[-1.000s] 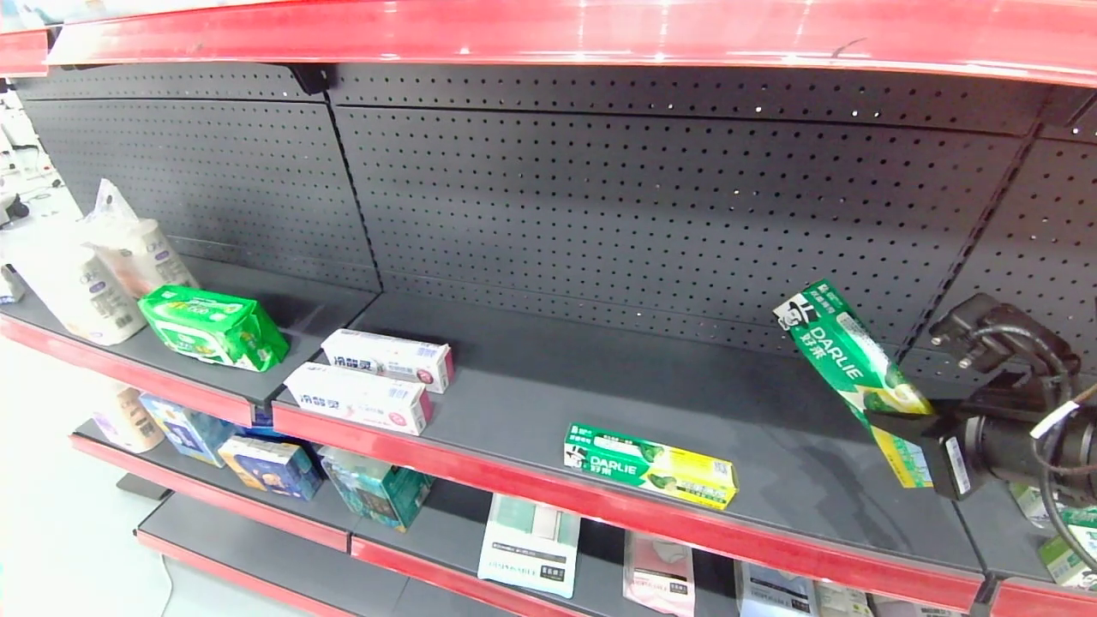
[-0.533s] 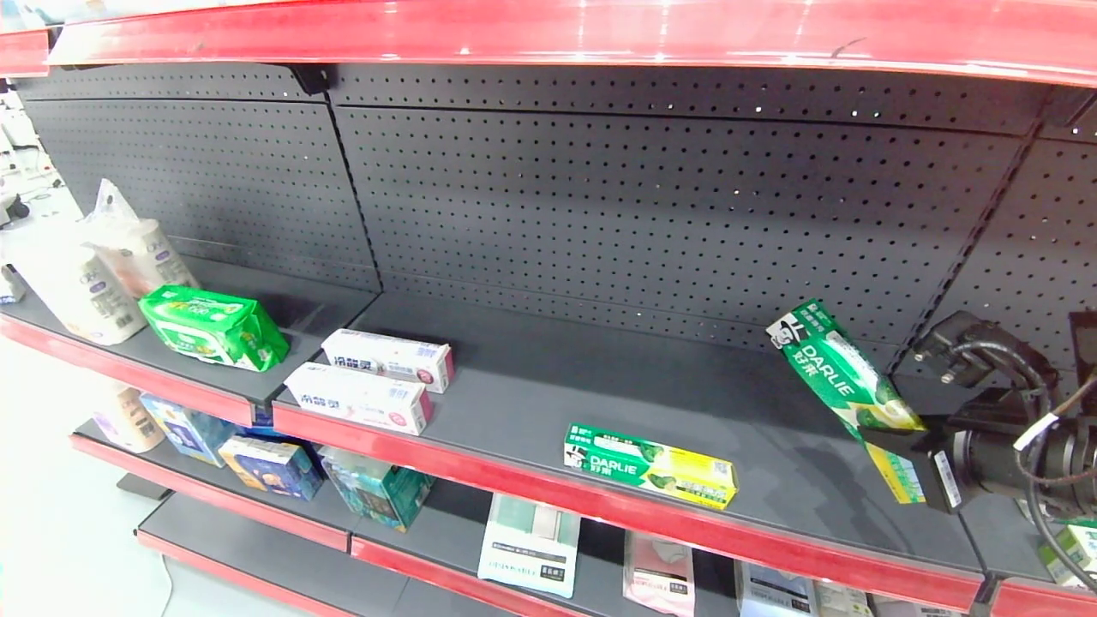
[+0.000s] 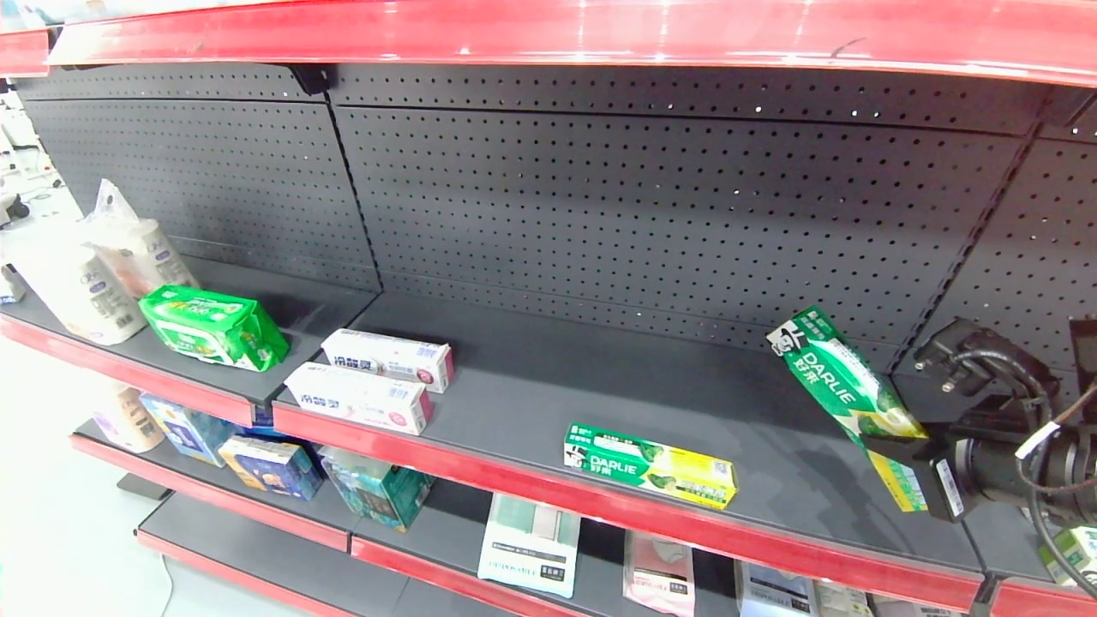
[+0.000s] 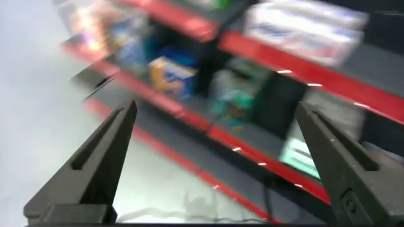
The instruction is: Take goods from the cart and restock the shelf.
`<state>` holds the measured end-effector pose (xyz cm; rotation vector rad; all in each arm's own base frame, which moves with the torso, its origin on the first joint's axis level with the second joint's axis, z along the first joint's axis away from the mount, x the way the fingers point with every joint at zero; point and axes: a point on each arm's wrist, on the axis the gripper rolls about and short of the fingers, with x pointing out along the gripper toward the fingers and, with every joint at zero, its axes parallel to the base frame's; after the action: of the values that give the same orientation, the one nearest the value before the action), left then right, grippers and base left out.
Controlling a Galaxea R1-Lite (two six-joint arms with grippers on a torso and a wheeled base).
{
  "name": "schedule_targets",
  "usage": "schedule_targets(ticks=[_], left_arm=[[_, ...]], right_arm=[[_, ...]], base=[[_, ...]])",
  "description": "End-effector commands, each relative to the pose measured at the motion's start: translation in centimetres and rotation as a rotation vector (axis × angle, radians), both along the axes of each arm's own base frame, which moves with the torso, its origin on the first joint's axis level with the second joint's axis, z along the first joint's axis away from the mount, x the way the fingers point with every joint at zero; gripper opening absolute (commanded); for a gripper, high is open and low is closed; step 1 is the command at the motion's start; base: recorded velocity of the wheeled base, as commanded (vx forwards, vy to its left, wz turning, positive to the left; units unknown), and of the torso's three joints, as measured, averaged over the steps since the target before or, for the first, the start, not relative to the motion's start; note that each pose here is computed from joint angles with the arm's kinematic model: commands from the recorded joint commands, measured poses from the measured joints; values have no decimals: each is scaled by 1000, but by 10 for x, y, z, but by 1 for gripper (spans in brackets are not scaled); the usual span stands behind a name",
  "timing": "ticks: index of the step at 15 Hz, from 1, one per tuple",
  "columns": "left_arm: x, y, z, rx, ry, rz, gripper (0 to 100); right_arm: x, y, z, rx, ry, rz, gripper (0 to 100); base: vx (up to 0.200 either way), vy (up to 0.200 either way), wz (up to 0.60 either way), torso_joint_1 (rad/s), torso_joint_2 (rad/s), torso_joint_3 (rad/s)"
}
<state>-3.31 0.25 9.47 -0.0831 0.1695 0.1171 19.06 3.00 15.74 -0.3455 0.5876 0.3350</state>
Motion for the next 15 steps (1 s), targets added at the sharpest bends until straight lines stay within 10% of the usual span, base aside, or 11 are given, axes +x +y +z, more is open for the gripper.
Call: schedule_targets(ticks=[1, 4, 6, 15], left_arm=[[-4, -3, -5, 43, -55, -139, 100], [-2, -2, -7, 117, -62, -131, 100], [3, 2, -9, 76, -128, 58, 100], [10, -1, -19, 85, -169, -71, 100]], right_arm=[[0, 0, 1, -5, -4, 8, 0], [0, 0, 0, -9, -2, 9, 0], [-2, 0, -1, -10, 1, 12, 0], [5, 1, -3, -10, 16, 15, 0]], base=[[0, 0, 0, 0, 0, 0], [0, 0, 0, 0, 0, 0], [0, 0, 0, 0, 0, 0], [0, 0, 0, 0, 0, 0]])
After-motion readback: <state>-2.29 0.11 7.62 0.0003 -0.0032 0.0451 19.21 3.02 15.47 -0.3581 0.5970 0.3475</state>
